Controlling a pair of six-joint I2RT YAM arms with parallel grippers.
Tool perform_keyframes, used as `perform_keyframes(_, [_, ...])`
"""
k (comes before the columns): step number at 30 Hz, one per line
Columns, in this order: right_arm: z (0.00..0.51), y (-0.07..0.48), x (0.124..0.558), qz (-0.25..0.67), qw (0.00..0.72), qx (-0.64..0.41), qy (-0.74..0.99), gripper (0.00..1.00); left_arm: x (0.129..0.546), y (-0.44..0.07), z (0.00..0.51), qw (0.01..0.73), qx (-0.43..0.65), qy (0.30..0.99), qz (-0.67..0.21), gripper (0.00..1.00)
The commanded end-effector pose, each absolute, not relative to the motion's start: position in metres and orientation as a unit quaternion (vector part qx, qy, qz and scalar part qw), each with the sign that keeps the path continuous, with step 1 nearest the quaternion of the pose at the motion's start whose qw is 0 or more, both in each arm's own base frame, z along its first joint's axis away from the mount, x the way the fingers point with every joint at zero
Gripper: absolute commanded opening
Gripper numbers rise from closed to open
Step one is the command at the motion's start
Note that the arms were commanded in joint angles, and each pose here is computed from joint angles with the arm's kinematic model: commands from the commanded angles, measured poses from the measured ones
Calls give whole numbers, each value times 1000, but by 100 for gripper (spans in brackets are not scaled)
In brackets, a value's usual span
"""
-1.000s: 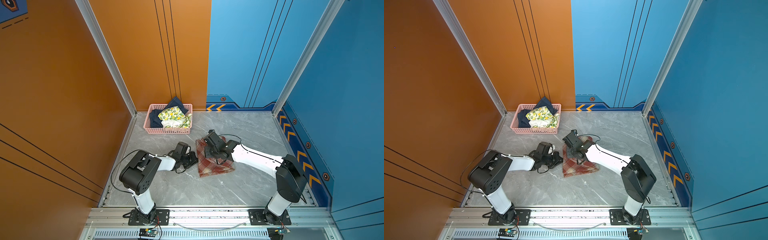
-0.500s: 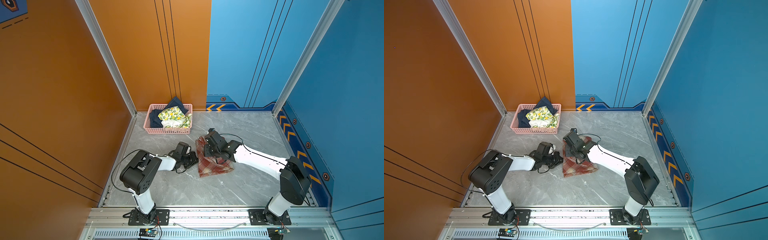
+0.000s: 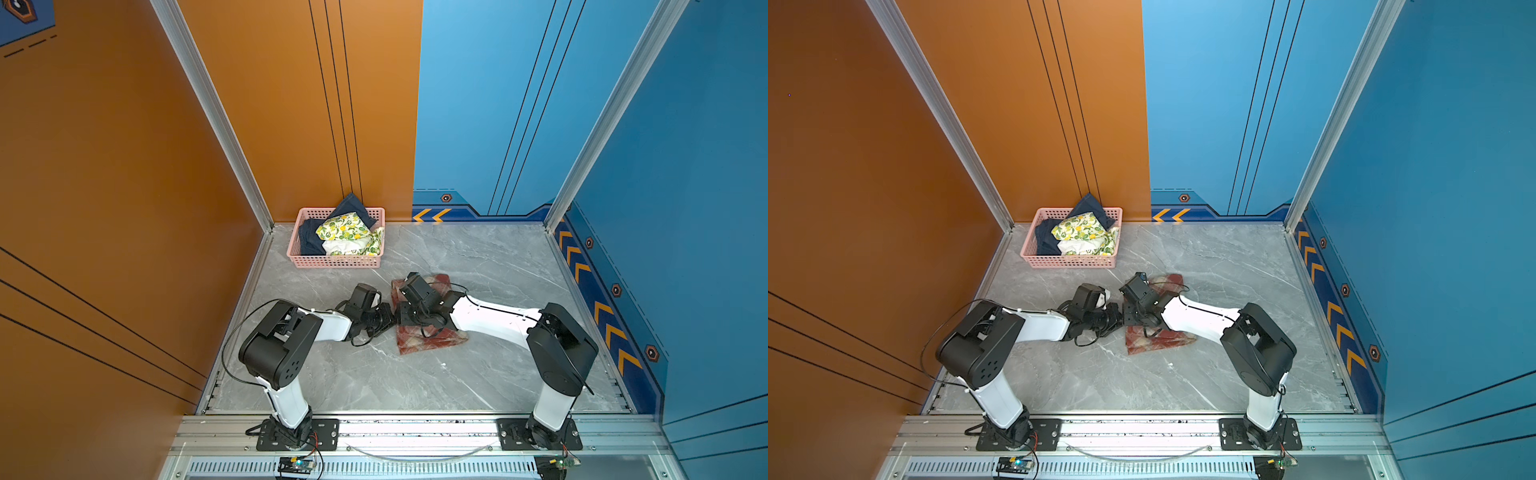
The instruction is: Fold and stack the skirts
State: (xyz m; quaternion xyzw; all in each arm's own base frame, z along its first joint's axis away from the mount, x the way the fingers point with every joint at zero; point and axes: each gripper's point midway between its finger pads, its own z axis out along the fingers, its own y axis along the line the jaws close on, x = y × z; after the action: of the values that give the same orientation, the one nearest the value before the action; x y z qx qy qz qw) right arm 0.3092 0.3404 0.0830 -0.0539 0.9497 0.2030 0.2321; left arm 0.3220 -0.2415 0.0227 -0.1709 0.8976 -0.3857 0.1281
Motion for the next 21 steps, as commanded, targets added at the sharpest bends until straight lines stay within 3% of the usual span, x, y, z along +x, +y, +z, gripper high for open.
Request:
perform_keyframes(1, [109,333,315,224,258,-42,939,71,307,-213,7,109,-192,916,-334,0])
perform_keyframes(6, [125,303,325,207,284,-24,936,74,317,-189,31,140,-195,919,-313,14])
perform_keyframes(11, [126,270,329,192,296,8,936,74,328,-176,74,196,-170,917,-302,20])
perform_keyframes(16, [122,250,328,185,306,35,933,70,340,-208,119,237,-94,914,-317,21])
perform_keyframes(21, [117,242,322,189,316,52,928,62,349,-249,130,238,-42,912,-331,21])
